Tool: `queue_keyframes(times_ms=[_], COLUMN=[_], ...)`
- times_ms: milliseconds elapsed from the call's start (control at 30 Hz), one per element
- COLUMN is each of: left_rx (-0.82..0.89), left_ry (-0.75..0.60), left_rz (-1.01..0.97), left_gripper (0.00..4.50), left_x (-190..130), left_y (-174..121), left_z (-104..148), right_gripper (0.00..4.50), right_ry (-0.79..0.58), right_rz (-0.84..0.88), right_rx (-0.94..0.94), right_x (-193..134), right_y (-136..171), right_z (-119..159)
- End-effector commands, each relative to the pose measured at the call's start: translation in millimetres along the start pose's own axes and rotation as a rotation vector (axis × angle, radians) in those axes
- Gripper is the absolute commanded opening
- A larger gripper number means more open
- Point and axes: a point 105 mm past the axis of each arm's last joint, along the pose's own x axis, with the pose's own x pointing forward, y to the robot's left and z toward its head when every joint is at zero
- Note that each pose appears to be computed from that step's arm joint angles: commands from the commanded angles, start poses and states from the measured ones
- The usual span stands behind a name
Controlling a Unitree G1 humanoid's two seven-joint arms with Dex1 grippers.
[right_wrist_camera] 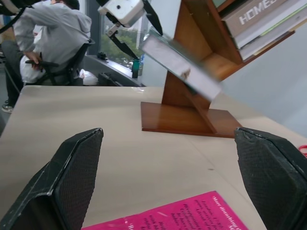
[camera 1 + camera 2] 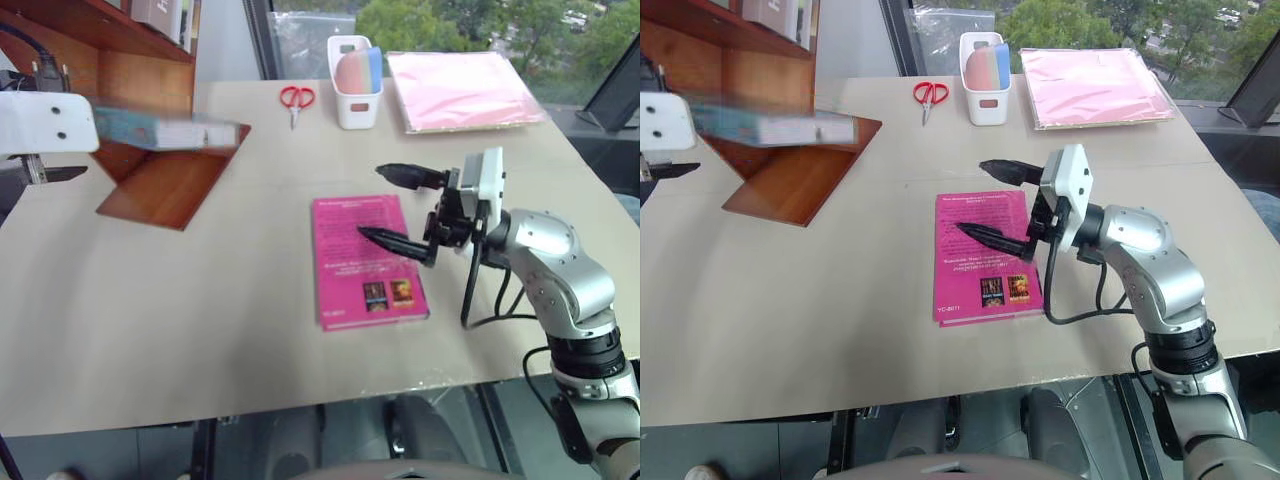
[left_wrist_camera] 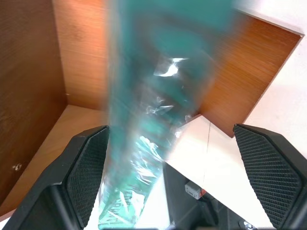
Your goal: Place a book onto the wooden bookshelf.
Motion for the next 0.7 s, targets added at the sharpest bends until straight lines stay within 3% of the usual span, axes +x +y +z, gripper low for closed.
queue_keyframes(times_ms=[33, 233, 533, 700], left_rx=[-0.004, -0.02, -0.164, -0.324], left_ry=[-0.013, -0.078, -0.561, -0.831], left_rz=[0.095, 0.146, 0.165, 0.062], left_gripper=[4.48, 4.48, 4.48, 4.48], left_x=[-23.4, -36.5, -58.1, -71.8], left_y=[21.9, 32.3, 21.2, -6.6], left_z=[0.9, 6.1, 73.5, 115.4], right_gripper=[4.5, 4.5, 4.5, 4.5], right_ry=[-0.032, -0.036, 0.016, 0.047], right_rz=[0.02, 0.02, 0.027, 0.025], right_rx=[-0.046, -0.048, -0.034, -0.021], right_x=[2.1, 1.4, -6.7, -15.3], right_y=[0.2, -1.7, -3.9, -6.7], right_z=[10.8, 10.2, 6.0, 8.8])
